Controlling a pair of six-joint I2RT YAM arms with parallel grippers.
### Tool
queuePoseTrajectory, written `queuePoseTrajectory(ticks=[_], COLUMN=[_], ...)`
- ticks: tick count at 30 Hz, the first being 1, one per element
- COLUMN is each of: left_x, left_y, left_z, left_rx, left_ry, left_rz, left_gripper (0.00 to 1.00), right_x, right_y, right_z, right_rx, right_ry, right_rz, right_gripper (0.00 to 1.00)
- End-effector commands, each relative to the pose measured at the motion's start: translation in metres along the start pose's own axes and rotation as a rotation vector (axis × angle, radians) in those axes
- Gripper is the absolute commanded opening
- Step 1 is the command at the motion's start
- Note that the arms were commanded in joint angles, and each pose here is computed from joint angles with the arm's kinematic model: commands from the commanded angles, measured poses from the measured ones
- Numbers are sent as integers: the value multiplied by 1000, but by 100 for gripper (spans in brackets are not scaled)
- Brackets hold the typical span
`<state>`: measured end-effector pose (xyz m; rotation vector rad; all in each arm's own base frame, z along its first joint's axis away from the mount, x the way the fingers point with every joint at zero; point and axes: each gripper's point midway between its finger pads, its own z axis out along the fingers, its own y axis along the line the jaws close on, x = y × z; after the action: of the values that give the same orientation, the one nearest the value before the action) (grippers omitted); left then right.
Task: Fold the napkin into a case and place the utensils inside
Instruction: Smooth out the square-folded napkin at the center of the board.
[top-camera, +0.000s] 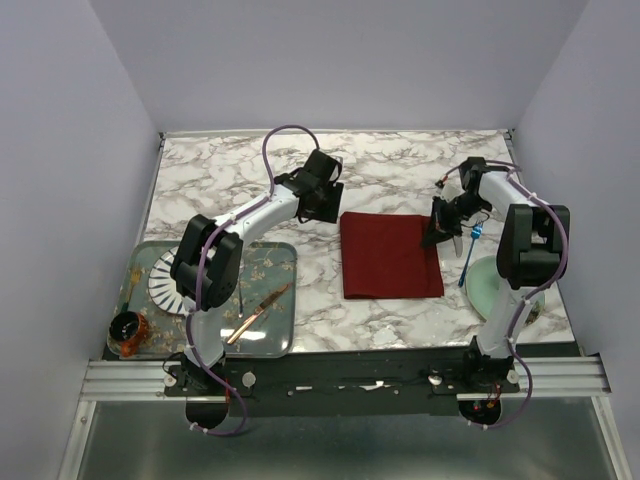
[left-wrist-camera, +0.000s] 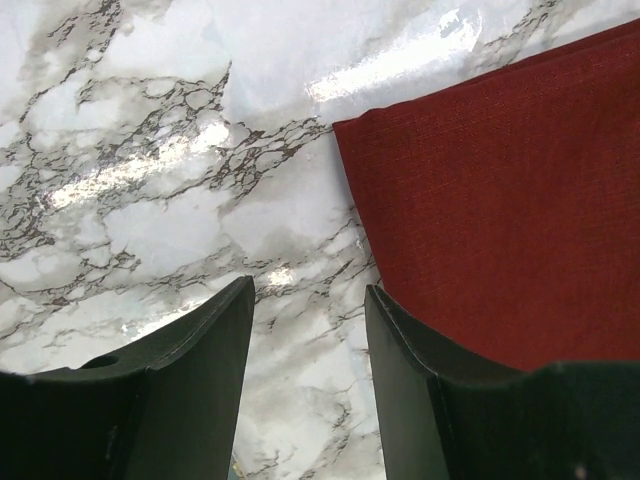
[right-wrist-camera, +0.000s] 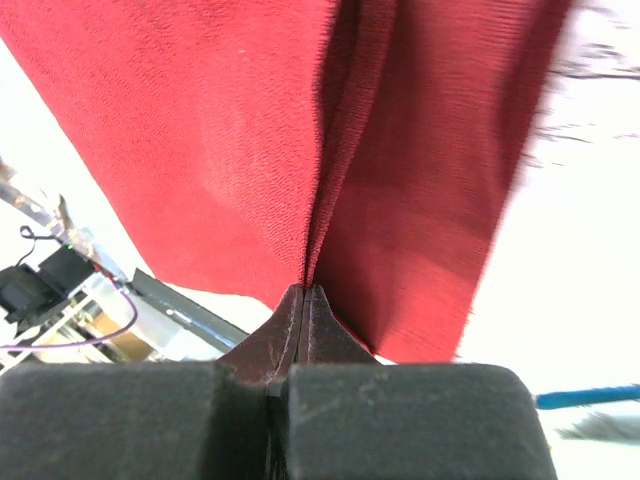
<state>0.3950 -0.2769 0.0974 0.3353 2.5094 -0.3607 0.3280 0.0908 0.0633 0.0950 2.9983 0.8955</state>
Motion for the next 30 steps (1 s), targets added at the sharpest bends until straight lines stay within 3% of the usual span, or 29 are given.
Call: queuePoseTrajectory(ticks=[1, 15, 30], left_x=[-4, 5, 15], left_y=[-6, -3, -7], left_z=[-11, -9, -4], left_rx=[41, 40, 68], left_ry=[-16, 0, 35], left_rz=[9, 3, 4], left_gripper=[58, 58, 59], right_x=[4, -5, -19], right_y=[-17, -39, -63], right_z=[-7, -27, -9], right_rx=[65, 119, 168], right_ry=[13, -24, 2], right_rz=[-2, -30, -15], right_gripper=[1, 1, 0])
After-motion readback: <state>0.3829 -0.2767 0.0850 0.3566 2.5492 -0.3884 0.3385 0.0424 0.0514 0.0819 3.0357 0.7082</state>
